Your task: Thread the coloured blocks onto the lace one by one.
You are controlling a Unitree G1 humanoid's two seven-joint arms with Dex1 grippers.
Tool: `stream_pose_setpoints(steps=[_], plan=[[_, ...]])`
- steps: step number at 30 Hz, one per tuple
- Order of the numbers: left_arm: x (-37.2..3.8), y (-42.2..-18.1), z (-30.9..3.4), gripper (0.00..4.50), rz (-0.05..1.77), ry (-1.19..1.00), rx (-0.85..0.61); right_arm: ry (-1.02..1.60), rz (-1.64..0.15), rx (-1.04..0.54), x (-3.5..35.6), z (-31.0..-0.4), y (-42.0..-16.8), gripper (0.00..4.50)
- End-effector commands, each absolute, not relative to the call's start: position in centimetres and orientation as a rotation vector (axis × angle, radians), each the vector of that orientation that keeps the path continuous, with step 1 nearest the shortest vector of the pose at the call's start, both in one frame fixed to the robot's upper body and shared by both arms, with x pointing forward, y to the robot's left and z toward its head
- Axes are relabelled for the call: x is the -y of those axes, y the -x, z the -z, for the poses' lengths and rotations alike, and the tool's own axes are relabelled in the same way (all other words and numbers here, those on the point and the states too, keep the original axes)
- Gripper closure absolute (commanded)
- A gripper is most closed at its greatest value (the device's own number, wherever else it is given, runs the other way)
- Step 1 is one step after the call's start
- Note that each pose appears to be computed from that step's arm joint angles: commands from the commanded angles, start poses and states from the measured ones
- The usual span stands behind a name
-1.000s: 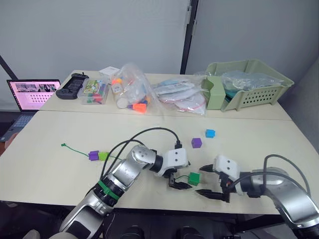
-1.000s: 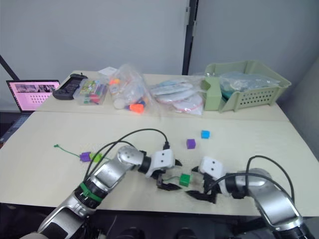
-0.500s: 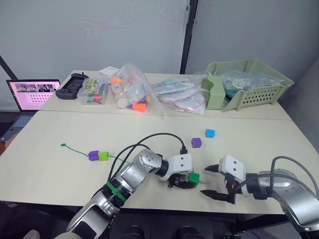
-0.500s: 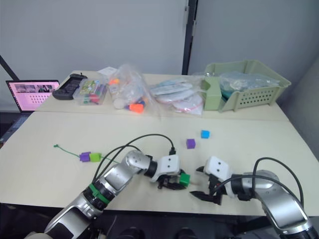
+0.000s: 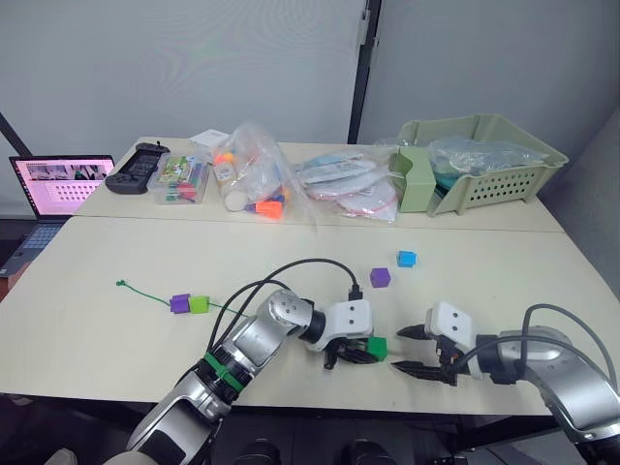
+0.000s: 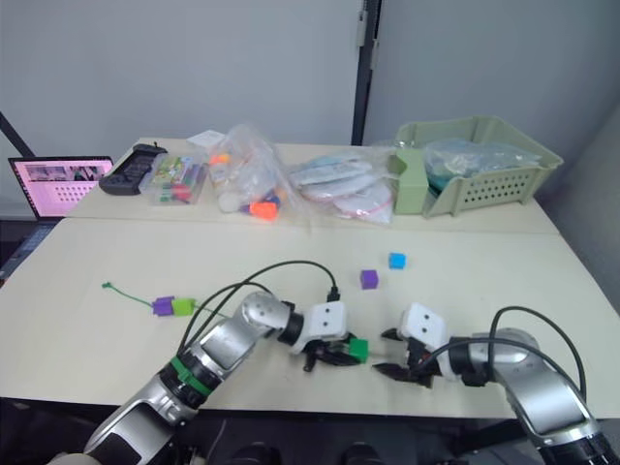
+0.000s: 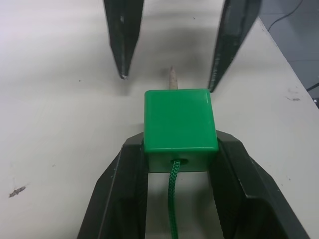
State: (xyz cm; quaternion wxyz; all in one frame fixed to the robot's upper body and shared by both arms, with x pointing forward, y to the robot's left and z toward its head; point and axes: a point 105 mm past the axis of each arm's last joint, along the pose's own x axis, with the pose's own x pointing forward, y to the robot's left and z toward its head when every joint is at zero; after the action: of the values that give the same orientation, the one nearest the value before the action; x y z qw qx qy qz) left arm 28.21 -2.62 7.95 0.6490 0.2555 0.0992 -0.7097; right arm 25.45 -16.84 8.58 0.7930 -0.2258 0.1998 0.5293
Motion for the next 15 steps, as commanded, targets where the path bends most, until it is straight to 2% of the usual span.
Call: stream_pose_setpoints(steps=[1, 5, 10, 15], plan=[[2.9, -28.3, -9.3, 3.31, 1.621, -0.580, -0.164, 0.514, -1.161, -0.396, 16.6, -9.0, -25.6, 3.24], [2.7, -28.3, -9.3, 3.31, 1.622, -0.576, -0.166, 0.516, -1.177, -0.394, 16.5, -8.8, -25.7, 4.50], [2.0, -28.5, -9.3, 3.31, 1.616, -0.565, -0.178, 0.522, -1.195, -0.381, 16.3, -8.9, -25.8, 4.50], [-0.8, -29.6, -9.6, 3.31, 1.557, -0.553, -0.213, 0.535, -1.204, -0.360, 16.1, -9.4, -26.0, 4.50]])
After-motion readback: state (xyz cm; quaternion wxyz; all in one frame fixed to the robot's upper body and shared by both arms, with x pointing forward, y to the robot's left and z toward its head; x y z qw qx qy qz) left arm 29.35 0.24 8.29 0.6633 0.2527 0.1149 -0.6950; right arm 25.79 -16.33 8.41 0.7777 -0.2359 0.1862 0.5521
